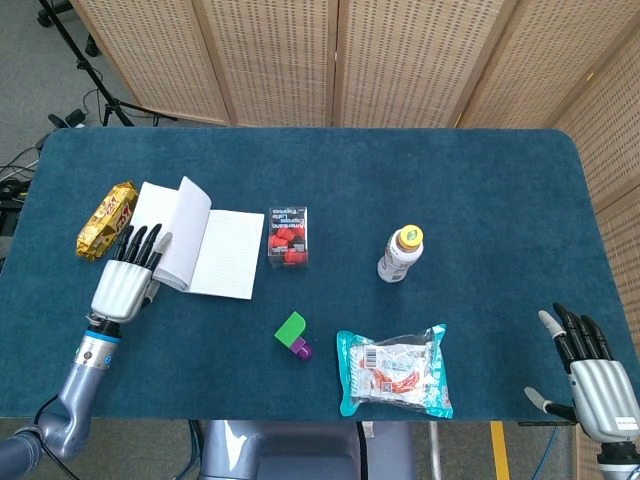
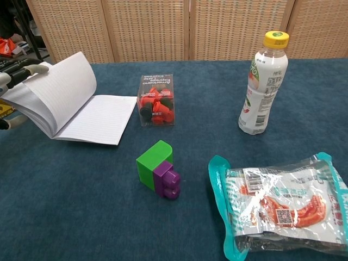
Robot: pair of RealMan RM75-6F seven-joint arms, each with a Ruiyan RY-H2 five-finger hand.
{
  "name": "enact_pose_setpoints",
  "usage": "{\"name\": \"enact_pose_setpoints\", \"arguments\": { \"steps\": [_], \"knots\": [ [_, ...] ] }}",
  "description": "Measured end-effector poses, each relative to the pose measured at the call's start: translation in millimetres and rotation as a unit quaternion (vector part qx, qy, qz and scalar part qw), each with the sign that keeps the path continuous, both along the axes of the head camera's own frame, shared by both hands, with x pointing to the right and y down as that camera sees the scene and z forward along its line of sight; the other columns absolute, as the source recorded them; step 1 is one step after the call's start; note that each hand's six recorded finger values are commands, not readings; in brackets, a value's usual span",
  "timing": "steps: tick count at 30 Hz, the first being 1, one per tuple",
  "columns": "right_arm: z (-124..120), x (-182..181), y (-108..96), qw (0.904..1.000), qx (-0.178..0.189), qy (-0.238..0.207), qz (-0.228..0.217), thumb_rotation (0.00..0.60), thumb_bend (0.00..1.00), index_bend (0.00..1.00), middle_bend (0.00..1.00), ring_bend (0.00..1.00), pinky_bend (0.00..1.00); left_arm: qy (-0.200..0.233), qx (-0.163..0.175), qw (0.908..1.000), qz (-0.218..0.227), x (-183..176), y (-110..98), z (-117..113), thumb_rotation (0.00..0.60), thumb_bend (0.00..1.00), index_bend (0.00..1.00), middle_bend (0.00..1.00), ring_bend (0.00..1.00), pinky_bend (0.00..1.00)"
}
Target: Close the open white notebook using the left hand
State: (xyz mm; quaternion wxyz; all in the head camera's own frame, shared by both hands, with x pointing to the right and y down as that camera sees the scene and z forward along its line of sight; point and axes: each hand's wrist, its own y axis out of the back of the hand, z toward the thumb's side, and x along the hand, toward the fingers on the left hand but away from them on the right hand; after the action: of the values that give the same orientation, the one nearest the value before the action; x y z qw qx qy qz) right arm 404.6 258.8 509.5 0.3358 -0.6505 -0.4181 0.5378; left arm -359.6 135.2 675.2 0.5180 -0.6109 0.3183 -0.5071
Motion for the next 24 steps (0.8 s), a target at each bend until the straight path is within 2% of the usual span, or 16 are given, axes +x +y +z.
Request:
{"name": "enact_pose_setpoints", "arguments": {
  "steps": [10, 17, 24],
  "knots": [
    [-1, 0, 0, 1.0000, 0.002, -0.001, 0.001, 0.600, 0.04, 0.00, 0.00, 0.00, 0.00, 0.043, 0.039, 0.9982, 0.016, 12, -4, -17, 0.600, 0.32, 0.00, 0.00, 0.00, 0.00],
    [-2, 1, 0, 1.0000, 0.002, -0.001, 0.002, 0.600, 0.04, 0.00, 0.00, 0.00, 0.00, 0.089, 0.083, 0.9922, 0.028, 19, -5, -30, 0.600, 0.31, 0.00, 0.00, 0.00, 0.00],
    [-2, 2, -1, 1.0000, 0.002, 0.000, 0.002, 0.600, 0.04, 0.00, 0.00, 0.00, 0.00, 0.122, 0.085, 0.9887, 0.020, 22, 2, -39, 0.600, 0.30, 0.00, 0.00, 0.00, 0.00]
  ]
}}
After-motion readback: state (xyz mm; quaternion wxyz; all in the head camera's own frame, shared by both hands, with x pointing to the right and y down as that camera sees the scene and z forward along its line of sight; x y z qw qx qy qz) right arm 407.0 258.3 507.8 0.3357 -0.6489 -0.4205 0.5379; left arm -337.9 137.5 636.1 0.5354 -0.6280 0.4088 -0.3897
